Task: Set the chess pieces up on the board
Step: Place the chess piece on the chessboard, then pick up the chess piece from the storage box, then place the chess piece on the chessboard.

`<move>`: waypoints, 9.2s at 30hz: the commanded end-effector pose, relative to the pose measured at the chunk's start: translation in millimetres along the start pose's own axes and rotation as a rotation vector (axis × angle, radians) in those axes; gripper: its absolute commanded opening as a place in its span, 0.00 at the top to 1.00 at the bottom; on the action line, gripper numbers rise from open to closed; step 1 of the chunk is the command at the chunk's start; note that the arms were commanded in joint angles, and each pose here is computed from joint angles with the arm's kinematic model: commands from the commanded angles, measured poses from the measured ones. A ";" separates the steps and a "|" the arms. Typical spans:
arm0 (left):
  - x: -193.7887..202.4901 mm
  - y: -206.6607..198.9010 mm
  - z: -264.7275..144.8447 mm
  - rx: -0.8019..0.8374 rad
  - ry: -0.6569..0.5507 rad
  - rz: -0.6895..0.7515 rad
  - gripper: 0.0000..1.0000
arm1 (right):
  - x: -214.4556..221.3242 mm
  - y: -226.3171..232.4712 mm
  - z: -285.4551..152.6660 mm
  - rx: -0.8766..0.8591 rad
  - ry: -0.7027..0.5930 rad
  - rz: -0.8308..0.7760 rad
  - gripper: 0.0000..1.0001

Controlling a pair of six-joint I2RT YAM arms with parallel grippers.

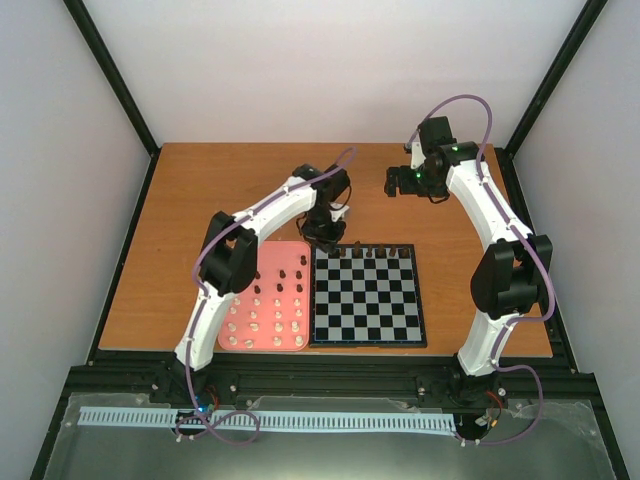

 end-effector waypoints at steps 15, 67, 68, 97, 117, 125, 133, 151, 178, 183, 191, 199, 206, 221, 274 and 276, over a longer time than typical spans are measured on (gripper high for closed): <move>-5.6 -18.2 8.1 0.048 0.018 0.028 0.92 | 1.9 -4.4 3.8 0.011 0.009 -0.003 0.00; -6.7 -3.9 18.6 -0.058 0.018 0.039 0.73 | 1.6 -2.9 3.3 -0.002 0.009 -0.004 0.00; -7.4 -4.7 17.3 -0.056 0.013 0.041 0.71 | 1.5 -2.8 3.2 -0.003 0.008 -0.004 0.00; 14.9 56.6 -59.3 -0.107 -0.144 -0.091 0.43 | 2.9 -0.2 2.3 -0.026 0.006 -0.003 0.00; 14.7 64.0 -5.1 -0.062 -0.019 -0.113 0.48 | 2.5 -0.5 6.2 -0.028 0.014 -0.002 0.00; 12.2 63.6 6.6 -0.056 0.003 -0.115 0.52 | 2.2 -1.0 7.1 -0.024 0.016 -0.006 0.00; 10.7 60.3 11.7 -0.060 0.011 -0.104 0.59 | 3.1 -1.9 8.2 -0.018 0.018 -0.007 0.00; 15.7 57.2 24.2 -0.070 0.043 -0.088 0.77 | 4.2 -1.8 4.2 -0.014 0.015 -0.006 0.00; 3.5 21.6 -17.1 -0.083 -0.038 -0.018 0.92 | 2.8 -2.1 2.8 -0.007 0.011 -0.006 0.00; 2.0 20.5 -7.6 -0.089 -0.020 -0.009 0.92 | 3.4 -3.1 2.0 0.000 0.012 -0.007 0.00; -3.5 19.9 1.1 -0.087 -0.016 -0.011 0.92 | 4.1 -2.8 1.5 0.001 0.014 -0.008 0.00; -4.9 18.8 4.1 -0.074 -0.008 -0.011 0.92 | 4.0 -2.9 2.1 -0.001 0.013 -0.009 0.00; -5.8 18.5 8.1 -0.073 -0.003 -0.010 0.91 | 5.1 -2.4 2.0 -0.002 0.015 -0.010 0.00; -8.2 19.3 13.5 -0.077 -0.001 -0.009 0.85 | 6.2 -2.2 1.4 -0.003 0.018 -0.012 0.00; -1.6 18.5 -41.0 -0.103 -0.130 0.019 0.54 | 6.8 -0.2 0.6 -0.019 0.014 -0.010 0.00; -0.6 18.4 -55.4 -0.104 -0.167 0.021 0.48 | 7.4 -0.4 0.7 -0.017 0.017 -0.008 0.00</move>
Point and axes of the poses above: each gripper's point midway between its finger pads, its own z axis out along the fingers, its own y axis along the line the jaws close on, x = y × z, the point moved 6 cm from there along -z, back along the fingers, and after that the axes turned 11 degrees about -z, right-handed, at the moved point
